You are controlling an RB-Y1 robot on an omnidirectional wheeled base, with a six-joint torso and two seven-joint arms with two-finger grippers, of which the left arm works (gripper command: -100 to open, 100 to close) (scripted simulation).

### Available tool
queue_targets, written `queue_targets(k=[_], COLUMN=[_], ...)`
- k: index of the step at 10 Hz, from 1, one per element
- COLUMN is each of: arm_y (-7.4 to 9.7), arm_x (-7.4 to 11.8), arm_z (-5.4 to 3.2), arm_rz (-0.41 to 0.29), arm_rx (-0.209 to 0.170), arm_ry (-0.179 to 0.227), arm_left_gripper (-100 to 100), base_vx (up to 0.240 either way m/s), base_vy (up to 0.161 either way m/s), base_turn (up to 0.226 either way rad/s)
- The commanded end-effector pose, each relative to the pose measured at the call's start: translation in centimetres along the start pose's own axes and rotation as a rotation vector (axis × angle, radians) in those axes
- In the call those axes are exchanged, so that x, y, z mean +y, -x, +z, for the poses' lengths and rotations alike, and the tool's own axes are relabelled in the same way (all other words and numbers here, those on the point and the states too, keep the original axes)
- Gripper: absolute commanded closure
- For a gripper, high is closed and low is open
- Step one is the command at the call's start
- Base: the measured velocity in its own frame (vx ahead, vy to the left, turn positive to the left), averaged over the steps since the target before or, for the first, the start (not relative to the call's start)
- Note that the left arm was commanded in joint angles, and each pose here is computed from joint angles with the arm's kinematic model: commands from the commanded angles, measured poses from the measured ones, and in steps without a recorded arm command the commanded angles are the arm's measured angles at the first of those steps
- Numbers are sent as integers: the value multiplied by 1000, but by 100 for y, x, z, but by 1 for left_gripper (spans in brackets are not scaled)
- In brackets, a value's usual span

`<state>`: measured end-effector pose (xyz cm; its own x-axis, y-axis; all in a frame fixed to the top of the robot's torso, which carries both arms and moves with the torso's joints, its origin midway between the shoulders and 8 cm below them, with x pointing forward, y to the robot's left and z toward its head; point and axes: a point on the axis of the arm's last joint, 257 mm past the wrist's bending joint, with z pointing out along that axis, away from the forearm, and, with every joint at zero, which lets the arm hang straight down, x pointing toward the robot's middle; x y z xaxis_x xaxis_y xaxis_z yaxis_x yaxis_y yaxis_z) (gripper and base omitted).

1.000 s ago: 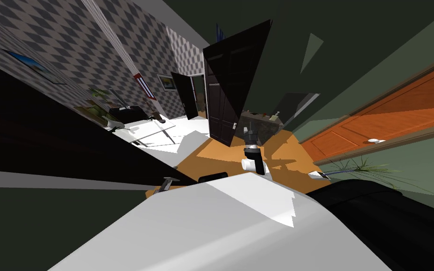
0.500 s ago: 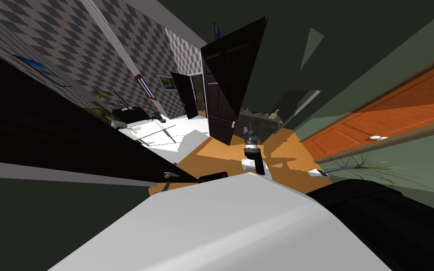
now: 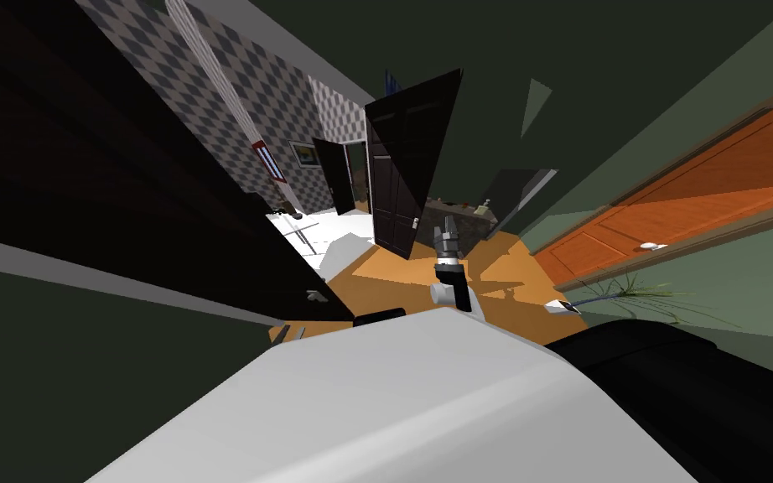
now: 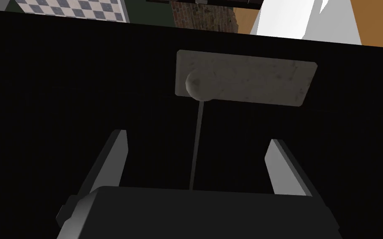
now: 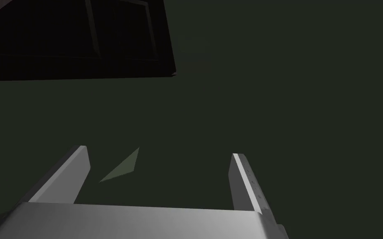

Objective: Pull the door open

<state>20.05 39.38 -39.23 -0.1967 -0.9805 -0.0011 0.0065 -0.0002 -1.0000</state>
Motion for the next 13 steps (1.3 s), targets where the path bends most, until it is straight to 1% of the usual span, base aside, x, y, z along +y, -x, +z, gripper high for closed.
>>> queue_targets(k=[1,2,3,4,5,6,11,12,13], arm_y=[57,103,164,202,175,175,175,74,32], arm_x=[5,2,-2,-6,-13,-13,-13,0,-4], arm_z=[68,126,204,252,208,208,208,236,249], arm_rz=[0,0,-1,-1,0,0,0,-2,-2], arm_rx=[-14,-25,-39,-48,-41,-41,-41,-5,13], arm_ry=[-1,-3,-6,-8,-8,-8,-8,-9,-12], arm_left_gripper=[-100,-100,-100,-100,-100,100,100,100,100], base_vx=[173,171,201,236,102,-18,-18,-23,-37], base_vy=[-47,-54,-43,-26,-11,-5,2,-11,-21], base_turn=[-108,-76,-126,-104,16,-6,-4,90,96])
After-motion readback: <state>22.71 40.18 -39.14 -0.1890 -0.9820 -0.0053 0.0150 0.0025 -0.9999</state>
